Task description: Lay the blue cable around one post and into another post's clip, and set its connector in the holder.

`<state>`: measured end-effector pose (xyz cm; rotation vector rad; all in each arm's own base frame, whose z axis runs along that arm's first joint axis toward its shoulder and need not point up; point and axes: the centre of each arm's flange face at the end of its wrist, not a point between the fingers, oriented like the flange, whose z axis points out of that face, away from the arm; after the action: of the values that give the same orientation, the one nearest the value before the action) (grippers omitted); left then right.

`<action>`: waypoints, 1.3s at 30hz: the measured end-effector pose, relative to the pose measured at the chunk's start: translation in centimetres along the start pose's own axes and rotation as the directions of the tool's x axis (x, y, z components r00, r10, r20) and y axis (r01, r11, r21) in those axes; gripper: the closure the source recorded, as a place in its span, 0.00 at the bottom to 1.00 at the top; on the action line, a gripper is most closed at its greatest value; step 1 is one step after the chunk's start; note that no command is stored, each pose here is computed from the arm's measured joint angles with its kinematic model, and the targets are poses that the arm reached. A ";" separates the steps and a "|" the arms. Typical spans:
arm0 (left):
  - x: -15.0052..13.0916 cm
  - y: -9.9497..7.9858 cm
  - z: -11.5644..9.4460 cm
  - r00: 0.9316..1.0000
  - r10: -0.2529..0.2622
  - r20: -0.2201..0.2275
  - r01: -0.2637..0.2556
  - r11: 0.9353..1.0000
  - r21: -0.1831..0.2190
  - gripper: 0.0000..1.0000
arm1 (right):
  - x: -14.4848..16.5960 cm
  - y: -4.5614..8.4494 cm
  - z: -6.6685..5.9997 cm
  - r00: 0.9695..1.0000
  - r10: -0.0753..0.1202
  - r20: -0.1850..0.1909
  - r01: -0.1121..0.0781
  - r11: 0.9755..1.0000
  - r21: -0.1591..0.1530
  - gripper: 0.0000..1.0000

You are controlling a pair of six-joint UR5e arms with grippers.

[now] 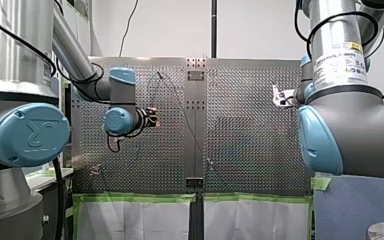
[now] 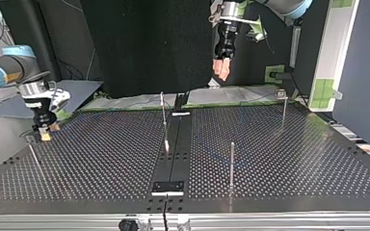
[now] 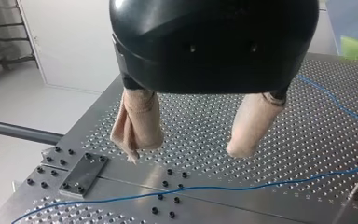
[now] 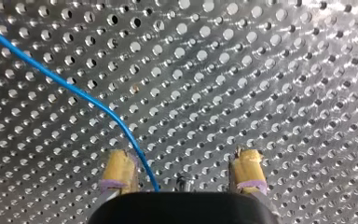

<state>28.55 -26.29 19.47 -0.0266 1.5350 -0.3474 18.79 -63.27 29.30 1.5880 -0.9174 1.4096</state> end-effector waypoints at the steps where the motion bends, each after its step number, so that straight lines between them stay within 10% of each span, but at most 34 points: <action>1: 0.0 0.0 0.0 1.000 -0.002 0.000 0.002 1.000 0.000 0.00 | -0.1 -0.1 -0.1 1.000 0.001 0.002 -0.001 1.000 0.001 0.01; 19: 0.0 0.1 0.0 0.999 -0.033 -0.001 0.033 0.999 -0.009 0.00 | 1.5 -5.1 -2.9 0.999 -0.012 -0.044 0.015 0.997 0.071 0.01; 30: 0.4 1.2 -0.7 0.999 -0.021 -0.045 0.016 0.995 -0.099 0.00 | 3.7 -10.2 -5.5 0.994 -0.004 -0.112 0.013 0.997 0.075 0.01; 39: 0.6 2.0 -1.3 0.997 0.012 -0.077 -0.025 0.985 -0.170 0.00 | 2.2 -14.2 -7.5 0.996 0.009 -0.084 -0.003 0.997 0.079 0.01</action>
<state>27.69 -24.23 18.36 -0.1352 1.6357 -0.2025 28.84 -50.65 30.46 1.5717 -0.8269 1.5217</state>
